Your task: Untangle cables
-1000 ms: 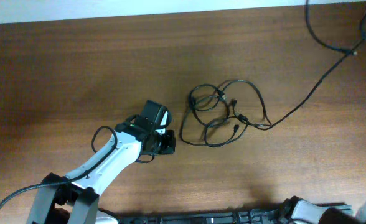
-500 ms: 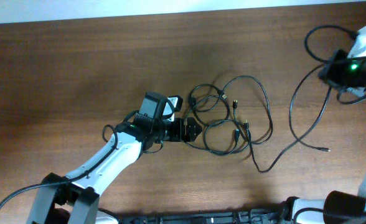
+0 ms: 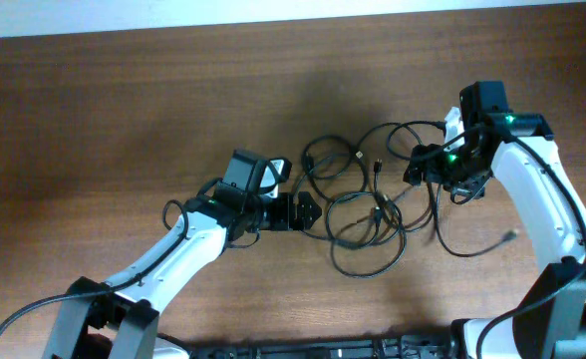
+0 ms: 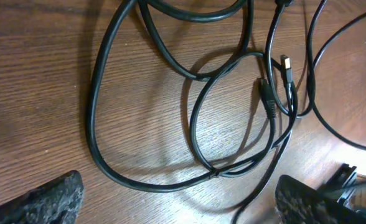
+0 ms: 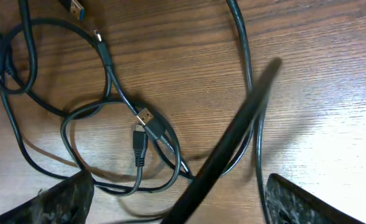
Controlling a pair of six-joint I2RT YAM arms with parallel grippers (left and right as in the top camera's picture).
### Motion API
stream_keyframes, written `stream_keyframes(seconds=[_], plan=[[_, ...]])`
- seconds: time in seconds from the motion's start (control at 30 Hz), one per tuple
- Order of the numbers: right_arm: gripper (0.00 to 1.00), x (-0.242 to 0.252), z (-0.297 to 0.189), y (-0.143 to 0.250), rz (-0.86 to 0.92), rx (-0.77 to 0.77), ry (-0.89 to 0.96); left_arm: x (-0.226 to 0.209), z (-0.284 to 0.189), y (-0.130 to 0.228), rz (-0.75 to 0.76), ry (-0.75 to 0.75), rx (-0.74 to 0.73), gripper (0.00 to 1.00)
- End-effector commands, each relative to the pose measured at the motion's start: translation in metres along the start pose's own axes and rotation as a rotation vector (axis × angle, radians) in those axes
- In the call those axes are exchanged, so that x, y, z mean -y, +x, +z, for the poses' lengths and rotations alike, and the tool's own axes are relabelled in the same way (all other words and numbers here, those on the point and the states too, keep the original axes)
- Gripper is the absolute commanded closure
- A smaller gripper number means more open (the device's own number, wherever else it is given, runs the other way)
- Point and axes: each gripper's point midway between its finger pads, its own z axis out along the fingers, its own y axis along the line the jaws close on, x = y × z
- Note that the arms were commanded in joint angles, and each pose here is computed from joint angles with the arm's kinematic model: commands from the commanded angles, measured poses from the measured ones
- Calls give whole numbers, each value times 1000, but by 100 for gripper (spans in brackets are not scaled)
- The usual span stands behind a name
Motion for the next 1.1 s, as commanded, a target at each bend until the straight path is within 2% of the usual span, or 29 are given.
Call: stream_keyframes(seconds=[0.0, 0.1, 0.13, 0.17, 0.23, 0.3, 0.37, 0.43, 0.57, 0.67, 0.77, 0.83, 0.9, 1.0, 1.07], plan=[[12, -15, -36, -29, -30, 116, -27, 0, 1, 0, 6, 0, -6, 1], [12, -42, -85, -55, -69, 227, -107, -1, 1, 2, 3, -5, -10, 1], [13, -60, -92, -51, -90, 212, -186, -5, 1, 0, 3, -29, 2, 1], [12, -61, -90, -46, -90, 192, -182, -7, 1, -2, 3, -44, 8, 1], [12, -60, -70, -15, -85, 61, -162, -25, -1, 0, -27, -140, 16, 1], [13, -69, -45, 10, -145, -23, -153, -58, -8, 5, -163, -315, 41, 1], [16, -82, -13, 32, -228, -75, -152, -78, -17, 9, -254, -404, 52, 1], [18, -92, 20, 55, -304, -115, -154, -87, -22, 14, -300, -429, 35, 1], [29, -115, 63, 97, -465, -145, -173, -118, -39, 16, -397, -500, 40, 1], [29, -138, 80, 105, -546, -96, -212, -127, -45, 16, -435, -512, 41, 1], [45, -149, 98, 104, -427, -71, -190, -128, -46, 22, -442, -523, 19, 1], [45, -145, 114, 97, -380, -51, -134, -128, -47, 26, -446, -529, 6, 1], [48, -139, 131, 101, -334, -95, -108, -129, -47, 26, -447, -531, 4, 1], [62, -144, 145, 109, -325, -153, -147, -129, -47, 26, -447, -530, 4, 1], [64, -148, 144, 106, -327, -142, -169, -129, -47, 26, -447, -531, 4, 1]])
